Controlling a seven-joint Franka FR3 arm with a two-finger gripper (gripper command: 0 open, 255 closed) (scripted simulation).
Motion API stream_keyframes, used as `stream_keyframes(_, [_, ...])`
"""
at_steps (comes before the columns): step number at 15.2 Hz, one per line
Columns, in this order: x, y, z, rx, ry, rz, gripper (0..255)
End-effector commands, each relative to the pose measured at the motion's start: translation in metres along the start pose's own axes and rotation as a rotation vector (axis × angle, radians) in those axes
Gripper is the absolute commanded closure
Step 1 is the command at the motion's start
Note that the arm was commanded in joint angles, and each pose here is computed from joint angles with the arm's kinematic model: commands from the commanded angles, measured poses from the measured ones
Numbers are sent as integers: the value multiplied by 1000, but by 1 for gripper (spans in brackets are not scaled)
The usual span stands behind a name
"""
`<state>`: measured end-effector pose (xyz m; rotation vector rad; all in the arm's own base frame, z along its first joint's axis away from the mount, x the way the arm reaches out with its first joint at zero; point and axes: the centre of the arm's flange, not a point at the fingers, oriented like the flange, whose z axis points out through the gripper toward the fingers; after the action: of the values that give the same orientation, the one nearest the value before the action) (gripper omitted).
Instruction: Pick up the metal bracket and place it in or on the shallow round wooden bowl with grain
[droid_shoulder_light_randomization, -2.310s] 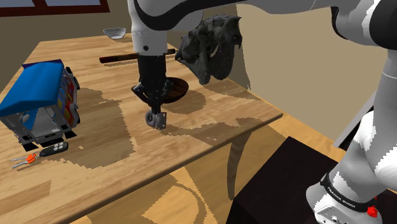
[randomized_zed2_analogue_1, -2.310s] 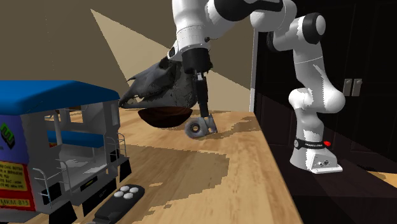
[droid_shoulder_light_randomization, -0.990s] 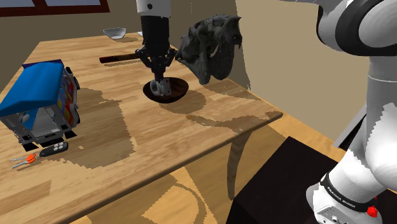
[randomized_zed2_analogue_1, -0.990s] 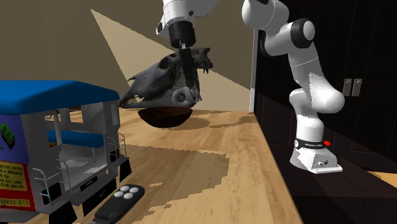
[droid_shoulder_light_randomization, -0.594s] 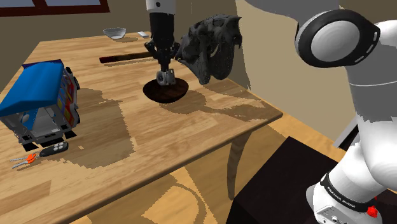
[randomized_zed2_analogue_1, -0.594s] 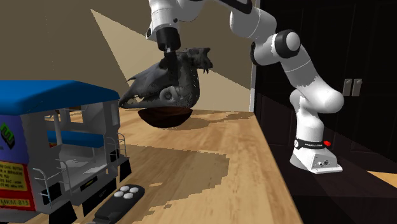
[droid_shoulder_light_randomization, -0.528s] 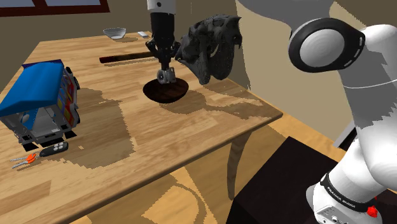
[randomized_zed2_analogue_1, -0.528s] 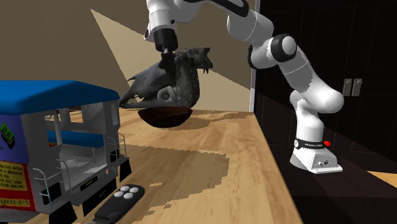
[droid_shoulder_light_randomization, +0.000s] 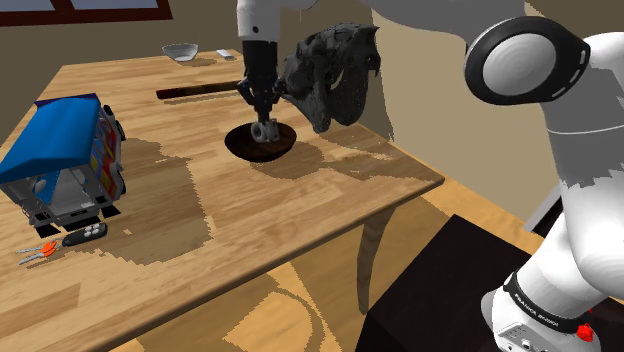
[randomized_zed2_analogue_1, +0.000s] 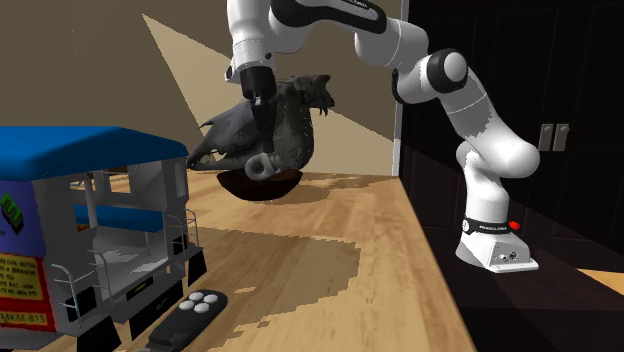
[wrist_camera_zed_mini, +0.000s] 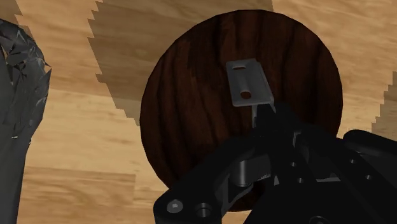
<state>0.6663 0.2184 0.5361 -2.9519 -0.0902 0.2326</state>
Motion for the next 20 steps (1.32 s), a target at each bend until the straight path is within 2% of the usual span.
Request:
stream_keyframes(1, [2, 3, 10, 0, 1, 0, 255])
stream_keyframes(6, [6, 7, 33, 0, 1, 0, 255])
stream_keyframes(13, [6, 7, 33, 0, 1, 0, 255])
stream_keyframes(14, [7, 7, 33, 0, 1, 0, 0])
stream_keyframes(19, [6, 7, 33, 0, 1, 0, 0])
stream_keyframes(20, [6, 7, 20, 0, 1, 0, 0])
